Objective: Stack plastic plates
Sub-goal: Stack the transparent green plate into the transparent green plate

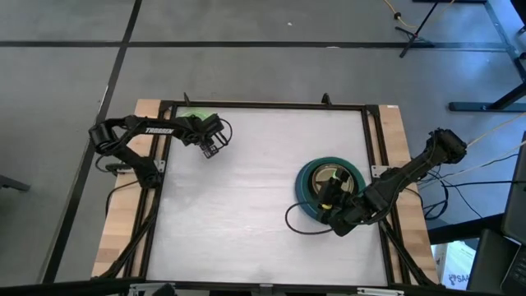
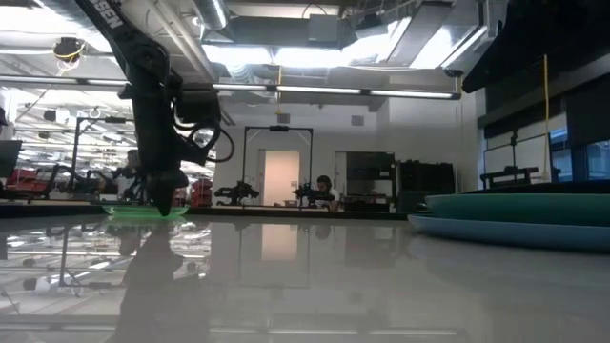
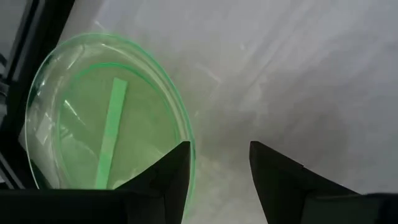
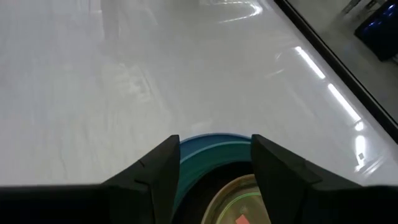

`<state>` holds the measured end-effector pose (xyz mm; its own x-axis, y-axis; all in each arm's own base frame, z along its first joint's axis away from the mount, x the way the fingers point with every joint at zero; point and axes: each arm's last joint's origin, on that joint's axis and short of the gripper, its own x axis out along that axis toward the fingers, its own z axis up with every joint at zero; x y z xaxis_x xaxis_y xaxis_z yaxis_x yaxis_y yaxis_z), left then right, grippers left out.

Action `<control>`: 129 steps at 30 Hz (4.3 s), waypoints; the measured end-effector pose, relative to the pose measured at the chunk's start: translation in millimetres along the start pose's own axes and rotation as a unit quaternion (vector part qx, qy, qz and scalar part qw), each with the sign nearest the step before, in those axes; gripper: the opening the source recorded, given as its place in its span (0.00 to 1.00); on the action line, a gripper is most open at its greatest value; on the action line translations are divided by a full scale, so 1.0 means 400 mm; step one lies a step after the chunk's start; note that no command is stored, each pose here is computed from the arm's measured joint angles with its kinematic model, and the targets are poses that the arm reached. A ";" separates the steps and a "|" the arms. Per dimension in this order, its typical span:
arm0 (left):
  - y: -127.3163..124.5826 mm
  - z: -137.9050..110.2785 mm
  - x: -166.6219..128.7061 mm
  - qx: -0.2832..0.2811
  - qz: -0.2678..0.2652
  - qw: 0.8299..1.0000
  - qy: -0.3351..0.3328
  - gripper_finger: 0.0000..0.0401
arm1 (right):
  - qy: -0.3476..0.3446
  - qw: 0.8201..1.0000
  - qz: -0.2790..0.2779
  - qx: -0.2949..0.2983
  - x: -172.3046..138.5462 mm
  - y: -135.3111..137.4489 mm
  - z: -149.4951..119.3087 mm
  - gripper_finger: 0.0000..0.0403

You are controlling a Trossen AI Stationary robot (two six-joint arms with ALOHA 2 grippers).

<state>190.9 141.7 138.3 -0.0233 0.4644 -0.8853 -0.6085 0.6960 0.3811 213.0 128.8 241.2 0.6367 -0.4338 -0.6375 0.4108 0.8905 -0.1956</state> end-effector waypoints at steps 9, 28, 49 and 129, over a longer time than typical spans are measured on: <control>0.011 0.004 0.005 -0.008 0.032 0.999 -0.005 0.40 | 0.000 1.000 0.000 0.001 0.000 0.000 0.000 0.47; 0.063 -0.002 0.055 -0.030 0.002 0.999 0.033 0.03 | -0.003 1.000 -0.001 0.003 0.000 0.000 0.001 0.47; -0.248 -0.038 -0.129 0.275 -0.117 0.946 -0.123 0.01 | 0.005 0.998 0.016 -0.054 0.063 -0.001 0.040 0.47; -0.395 -0.195 -0.420 0.349 -0.261 0.821 -0.369 0.29 | 0.218 0.975 -0.022 -0.037 0.068 -0.014 -0.035 0.06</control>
<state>229.1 -89.2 206.0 0.7392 0.0284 -0.6729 0.2265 0.9304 0.2881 219.0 113.7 214.5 0.2744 -0.3865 -0.8805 0.3733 0.8867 -0.2728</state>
